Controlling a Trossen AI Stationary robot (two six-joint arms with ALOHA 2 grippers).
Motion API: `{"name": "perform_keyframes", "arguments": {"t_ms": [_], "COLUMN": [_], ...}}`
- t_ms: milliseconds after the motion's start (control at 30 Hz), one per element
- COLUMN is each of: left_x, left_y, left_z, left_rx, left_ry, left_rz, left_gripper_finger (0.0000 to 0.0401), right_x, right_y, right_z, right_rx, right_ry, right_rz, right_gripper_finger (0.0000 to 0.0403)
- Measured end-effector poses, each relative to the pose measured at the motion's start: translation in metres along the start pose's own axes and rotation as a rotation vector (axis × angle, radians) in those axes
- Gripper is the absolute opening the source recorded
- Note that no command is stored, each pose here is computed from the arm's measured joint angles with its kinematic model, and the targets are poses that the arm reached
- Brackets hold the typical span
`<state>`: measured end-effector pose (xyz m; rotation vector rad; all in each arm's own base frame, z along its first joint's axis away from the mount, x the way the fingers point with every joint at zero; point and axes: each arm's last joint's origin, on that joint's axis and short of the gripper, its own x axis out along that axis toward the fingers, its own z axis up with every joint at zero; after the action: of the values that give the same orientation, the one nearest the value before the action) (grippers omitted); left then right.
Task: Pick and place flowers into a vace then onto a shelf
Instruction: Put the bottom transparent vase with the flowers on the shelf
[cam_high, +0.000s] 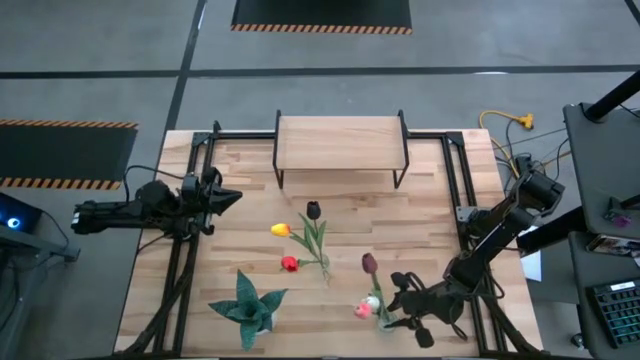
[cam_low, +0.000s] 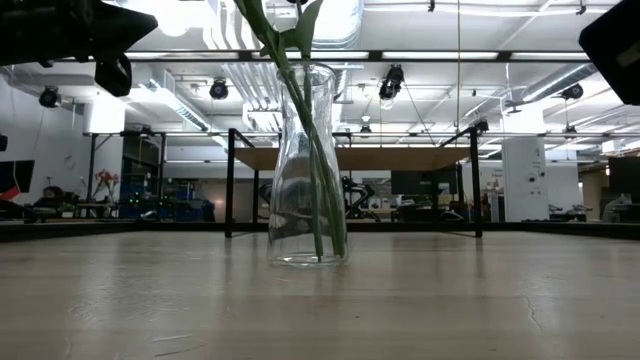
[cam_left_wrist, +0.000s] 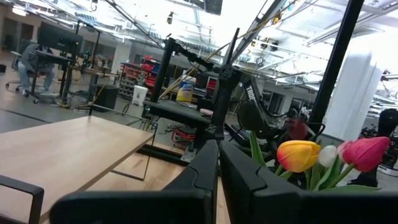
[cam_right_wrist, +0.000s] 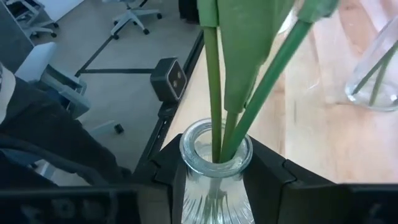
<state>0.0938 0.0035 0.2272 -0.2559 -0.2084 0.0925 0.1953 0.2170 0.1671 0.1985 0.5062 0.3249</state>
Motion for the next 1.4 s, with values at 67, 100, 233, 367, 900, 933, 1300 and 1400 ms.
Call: {"name": "perform_keyframes", "arguments": {"t_ms": [67, 100, 233, 367, 900, 933, 1300, 1400], "left_x": [0.000, 0.000, 0.000, 0.000, 0.000, 0.000, 0.000, 0.000], "left_y": [0.000, 0.000, 0.000, 0.000, 0.000, 0.000, 0.000, 0.000], "left_z": [0.000, 0.000, 0.000, 0.000, 0.000, 0.000, 0.000, 0.000], "left_rx": [0.000, 0.000, 0.000, 0.000, 0.000, 0.000, 0.000, 0.000], "left_ry": [0.000, 0.000, 0.000, 0.000, 0.000, 0.000, 0.000, 0.000], "left_rz": [0.000, 0.000, 0.000, 0.000, -0.001, -0.001, -0.001, -0.001], "left_gripper_finger": [0.0000, 0.0000, 0.0000, 0.0000, 0.0000, 0.0000, 0.0000, 0.0000], "right_x": [-0.002, -0.004, -0.015, -0.037, -0.127, -0.131, -0.156, -0.157], "right_y": [-0.002, -0.004, -0.015, -0.031, -0.137, -0.145, -0.221, -0.239], "right_z": [0.003, 0.006, 0.020, 0.046, 0.141, 0.145, 0.172, 0.175], "right_rx": [-0.004, -0.005, -0.025, -0.001, 0.059, 0.071, 0.187, 0.213], "right_ry": [-0.003, -0.006, -0.023, -0.118, -0.487, -0.470, -0.383, -0.362], "right_rz": [-0.010, -0.027, -0.097, -0.186, -0.726, -0.768, -1.089, -1.131], "right_gripper_finger": [0.0111, 0.0111, 0.0111, 0.0111, 0.0111, 0.0111, 0.0111, 0.0111]}}
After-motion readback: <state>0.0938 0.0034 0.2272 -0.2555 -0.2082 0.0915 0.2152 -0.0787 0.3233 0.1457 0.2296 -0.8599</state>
